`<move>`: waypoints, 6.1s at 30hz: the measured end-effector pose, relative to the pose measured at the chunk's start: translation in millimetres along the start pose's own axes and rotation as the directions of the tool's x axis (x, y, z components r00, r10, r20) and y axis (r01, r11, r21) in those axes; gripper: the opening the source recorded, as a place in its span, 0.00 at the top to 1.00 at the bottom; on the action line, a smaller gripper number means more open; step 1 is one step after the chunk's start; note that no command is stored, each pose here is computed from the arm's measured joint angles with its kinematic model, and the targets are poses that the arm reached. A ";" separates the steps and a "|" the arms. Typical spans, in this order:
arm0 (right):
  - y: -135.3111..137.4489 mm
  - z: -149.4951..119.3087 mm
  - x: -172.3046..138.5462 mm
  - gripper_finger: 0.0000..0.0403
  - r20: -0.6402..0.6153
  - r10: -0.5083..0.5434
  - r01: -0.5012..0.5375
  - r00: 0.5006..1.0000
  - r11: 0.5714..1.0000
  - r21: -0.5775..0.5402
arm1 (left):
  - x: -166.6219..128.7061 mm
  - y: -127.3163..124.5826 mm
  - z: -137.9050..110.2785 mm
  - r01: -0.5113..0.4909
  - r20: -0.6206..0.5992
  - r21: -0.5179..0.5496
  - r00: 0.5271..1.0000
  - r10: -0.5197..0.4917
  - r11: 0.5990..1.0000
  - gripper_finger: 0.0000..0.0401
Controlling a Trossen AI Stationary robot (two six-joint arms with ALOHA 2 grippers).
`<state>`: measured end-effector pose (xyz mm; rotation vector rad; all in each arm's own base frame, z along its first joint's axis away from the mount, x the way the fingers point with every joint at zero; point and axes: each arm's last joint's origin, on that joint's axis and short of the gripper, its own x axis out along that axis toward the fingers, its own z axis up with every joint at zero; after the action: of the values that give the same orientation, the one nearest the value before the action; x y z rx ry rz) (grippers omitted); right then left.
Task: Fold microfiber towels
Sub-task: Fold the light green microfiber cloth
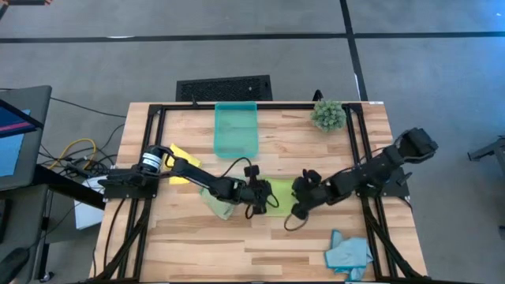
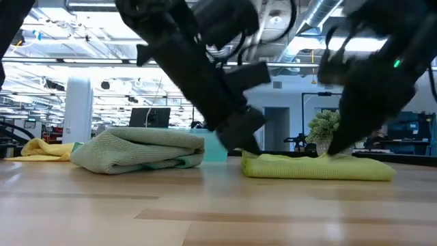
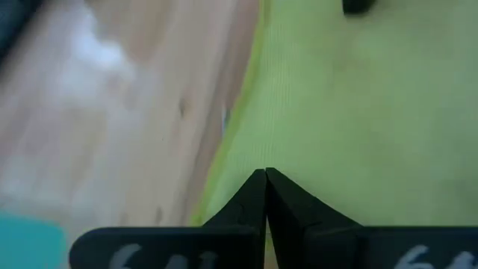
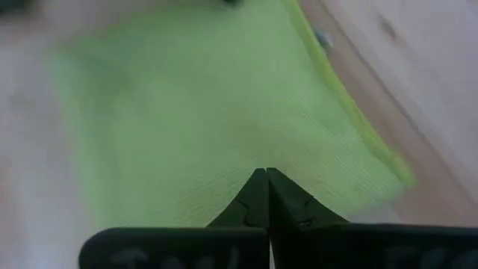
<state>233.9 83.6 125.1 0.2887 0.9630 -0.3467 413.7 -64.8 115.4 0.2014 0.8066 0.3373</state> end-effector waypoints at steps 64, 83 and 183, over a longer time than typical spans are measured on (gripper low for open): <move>94.7 10.7 -2.3 0.92 -0.063 0.515 -0.471 0.855 0.720 -0.510 | -23.8 -18.1 -11.6 0.273 -0.059 0.060 0.961 -0.270 0.960 1.00; 64.9 44.9 -5.1 0.95 -0.075 0.547 -0.525 0.834 0.744 -0.414 | -17.8 -30.3 -13.7 0.333 -0.023 0.181 0.942 -0.334 0.926 1.00; 16.2 10.7 2.1 0.95 -0.073 0.091 -0.099 0.993 0.988 -0.115 | -24.0 -18.6 -0.3 0.003 -0.025 0.027 1.000 -0.002 1.000 1.00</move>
<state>249.7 93.7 130.5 0.2382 1.0284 -0.1922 402.1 -90.9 125.7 0.2222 0.8368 0.3272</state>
